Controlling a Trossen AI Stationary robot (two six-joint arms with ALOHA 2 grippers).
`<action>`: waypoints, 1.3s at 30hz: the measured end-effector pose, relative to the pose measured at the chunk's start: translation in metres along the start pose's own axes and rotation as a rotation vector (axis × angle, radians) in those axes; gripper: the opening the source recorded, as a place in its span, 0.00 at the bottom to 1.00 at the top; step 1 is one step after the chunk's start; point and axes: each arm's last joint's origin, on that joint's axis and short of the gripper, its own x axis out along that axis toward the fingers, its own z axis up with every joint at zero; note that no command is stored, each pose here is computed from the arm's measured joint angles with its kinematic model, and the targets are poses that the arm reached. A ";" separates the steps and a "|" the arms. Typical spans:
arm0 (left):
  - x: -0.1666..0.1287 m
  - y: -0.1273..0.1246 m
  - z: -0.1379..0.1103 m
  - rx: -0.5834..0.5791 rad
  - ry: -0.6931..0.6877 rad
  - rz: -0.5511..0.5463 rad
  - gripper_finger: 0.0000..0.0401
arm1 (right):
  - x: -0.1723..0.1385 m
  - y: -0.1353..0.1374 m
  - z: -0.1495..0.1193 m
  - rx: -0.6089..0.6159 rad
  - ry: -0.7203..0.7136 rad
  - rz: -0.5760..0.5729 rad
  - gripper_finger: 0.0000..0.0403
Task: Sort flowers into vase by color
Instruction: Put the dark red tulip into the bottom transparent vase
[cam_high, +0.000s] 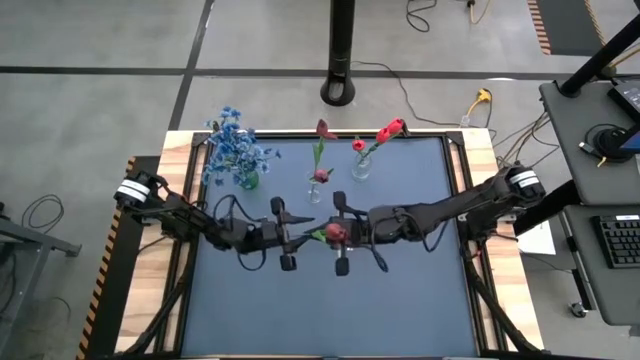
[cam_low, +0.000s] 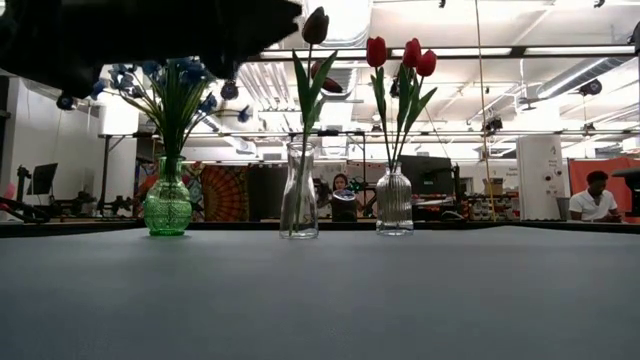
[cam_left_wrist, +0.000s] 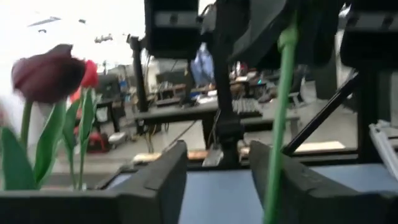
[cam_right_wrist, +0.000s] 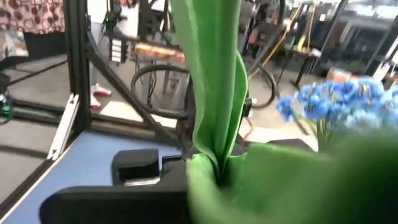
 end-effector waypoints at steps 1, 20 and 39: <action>0.000 0.000 -0.001 -0.010 0.017 0.010 0.41 | -0.004 -0.001 0.002 0.011 0.020 0.004 0.03; -0.008 -0.005 -0.038 -0.090 0.373 -0.016 0.57 | -0.062 -0.028 0.063 0.124 0.385 -0.009 0.03; -0.031 -0.005 -0.069 -0.117 0.689 0.005 0.57 | -0.070 -0.084 0.112 0.223 0.287 -0.174 0.03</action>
